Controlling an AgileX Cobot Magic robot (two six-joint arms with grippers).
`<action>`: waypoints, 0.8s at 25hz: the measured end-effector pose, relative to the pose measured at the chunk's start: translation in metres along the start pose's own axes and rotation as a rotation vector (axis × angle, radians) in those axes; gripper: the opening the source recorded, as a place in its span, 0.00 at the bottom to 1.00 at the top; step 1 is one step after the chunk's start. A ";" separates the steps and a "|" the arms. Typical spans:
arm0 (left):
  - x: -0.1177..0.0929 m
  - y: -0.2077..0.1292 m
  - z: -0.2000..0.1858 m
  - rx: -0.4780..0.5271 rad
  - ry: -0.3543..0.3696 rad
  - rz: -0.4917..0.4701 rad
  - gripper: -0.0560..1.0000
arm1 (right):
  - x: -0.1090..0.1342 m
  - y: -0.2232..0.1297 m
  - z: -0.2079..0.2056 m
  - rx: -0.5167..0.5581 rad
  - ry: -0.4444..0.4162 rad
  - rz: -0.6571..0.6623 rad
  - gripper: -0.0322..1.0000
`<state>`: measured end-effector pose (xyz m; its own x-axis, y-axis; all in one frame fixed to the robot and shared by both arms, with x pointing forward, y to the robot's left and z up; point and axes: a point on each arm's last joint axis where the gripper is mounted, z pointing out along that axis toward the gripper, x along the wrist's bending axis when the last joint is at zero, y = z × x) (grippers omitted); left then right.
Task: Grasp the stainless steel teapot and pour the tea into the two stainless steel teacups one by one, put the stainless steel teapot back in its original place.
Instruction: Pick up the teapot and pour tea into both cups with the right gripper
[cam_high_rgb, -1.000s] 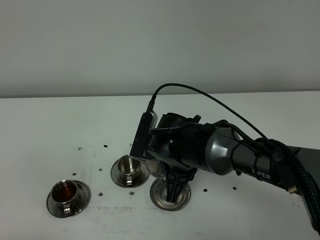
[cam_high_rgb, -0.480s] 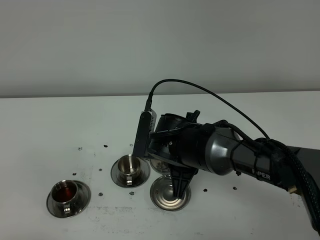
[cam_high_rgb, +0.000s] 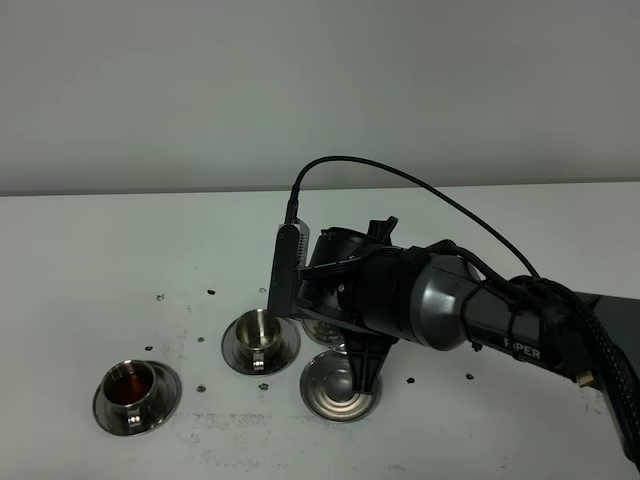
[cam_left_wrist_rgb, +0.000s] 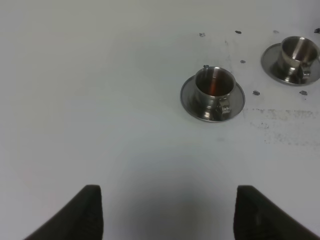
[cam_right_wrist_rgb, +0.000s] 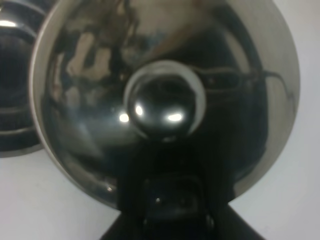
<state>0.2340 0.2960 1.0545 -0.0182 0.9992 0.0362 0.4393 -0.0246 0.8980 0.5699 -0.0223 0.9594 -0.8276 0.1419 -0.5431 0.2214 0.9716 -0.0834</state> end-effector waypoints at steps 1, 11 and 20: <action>0.000 0.000 0.000 0.000 0.000 0.000 0.63 | 0.000 0.000 0.000 0.000 0.000 -0.002 0.23; 0.000 0.000 0.000 0.000 0.000 0.000 0.63 | 0.000 0.001 0.001 0.009 -0.024 -0.053 0.23; 0.000 0.000 0.000 0.000 0.000 0.000 0.63 | 0.002 0.003 0.003 0.008 -0.032 -0.078 0.23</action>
<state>0.2340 0.2960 1.0545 -0.0182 0.9992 0.0362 0.4393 -0.0246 0.8980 0.5707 -0.0193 0.9552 -0.8258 0.0597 -0.5608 0.1610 0.9780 -0.1330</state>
